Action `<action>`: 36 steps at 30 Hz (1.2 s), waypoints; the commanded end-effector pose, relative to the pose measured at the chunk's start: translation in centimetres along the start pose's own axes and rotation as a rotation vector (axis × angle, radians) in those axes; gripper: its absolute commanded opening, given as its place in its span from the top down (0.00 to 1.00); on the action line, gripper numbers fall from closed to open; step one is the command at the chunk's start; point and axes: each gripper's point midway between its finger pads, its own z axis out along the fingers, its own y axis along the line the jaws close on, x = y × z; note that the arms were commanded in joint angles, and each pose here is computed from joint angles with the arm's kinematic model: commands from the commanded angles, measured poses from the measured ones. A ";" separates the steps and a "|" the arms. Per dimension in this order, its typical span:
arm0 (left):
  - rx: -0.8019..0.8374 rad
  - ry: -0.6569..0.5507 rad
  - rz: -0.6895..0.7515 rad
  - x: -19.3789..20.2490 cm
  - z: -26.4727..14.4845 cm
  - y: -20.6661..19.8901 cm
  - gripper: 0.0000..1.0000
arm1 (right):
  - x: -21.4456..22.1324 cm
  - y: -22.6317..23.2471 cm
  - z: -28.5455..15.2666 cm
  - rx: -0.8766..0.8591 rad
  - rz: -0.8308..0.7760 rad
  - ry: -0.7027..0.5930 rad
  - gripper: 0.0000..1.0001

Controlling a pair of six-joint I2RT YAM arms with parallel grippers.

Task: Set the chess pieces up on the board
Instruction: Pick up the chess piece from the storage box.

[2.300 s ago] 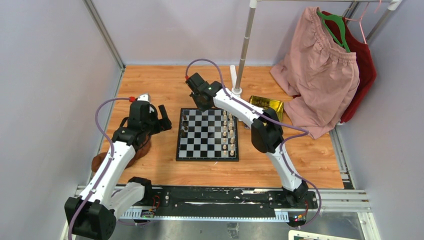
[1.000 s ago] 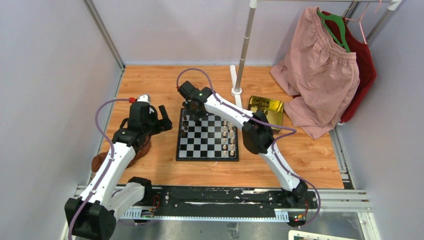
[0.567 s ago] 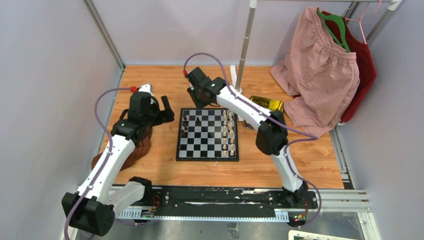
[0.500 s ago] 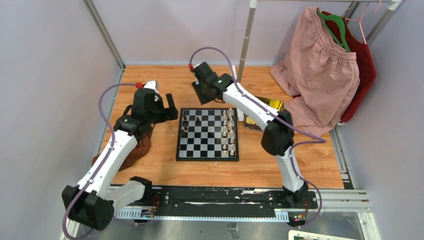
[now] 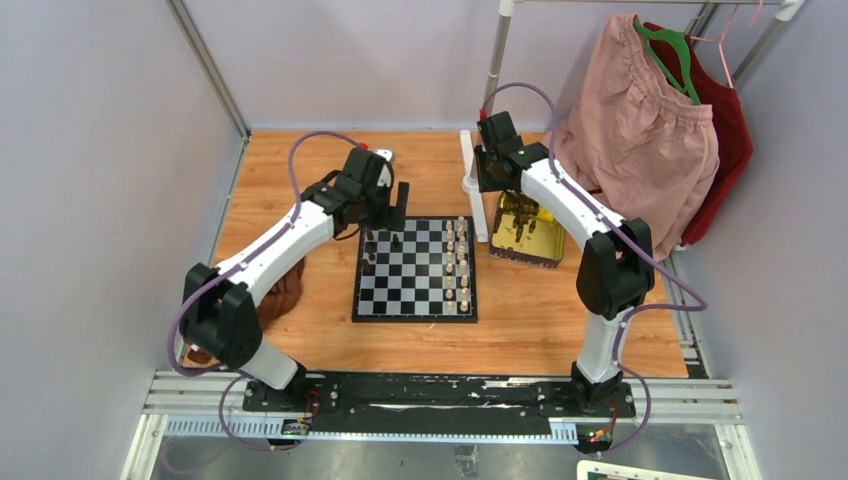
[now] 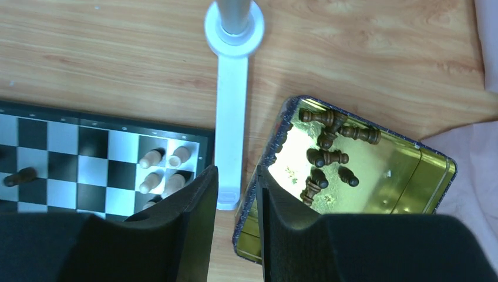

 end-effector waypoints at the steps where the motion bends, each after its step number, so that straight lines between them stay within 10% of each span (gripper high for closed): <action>1: 0.003 0.026 0.081 -0.5 1.2 -1.4 0.13 | -0.4 -2.0 -0.4 0.024 0.065 -0.035 0.65; 18: -0.057 0.164 0.109 1.4 8.0 -2.1 0.50 | 2.2 -6.4 0.9 0.079 0.137 0.006 0.67; 36: -0.104 0.178 0.103 1.5 9.3 -1.5 0.44 | 6.3 -11.0 2.6 0.192 0.191 0.126 0.67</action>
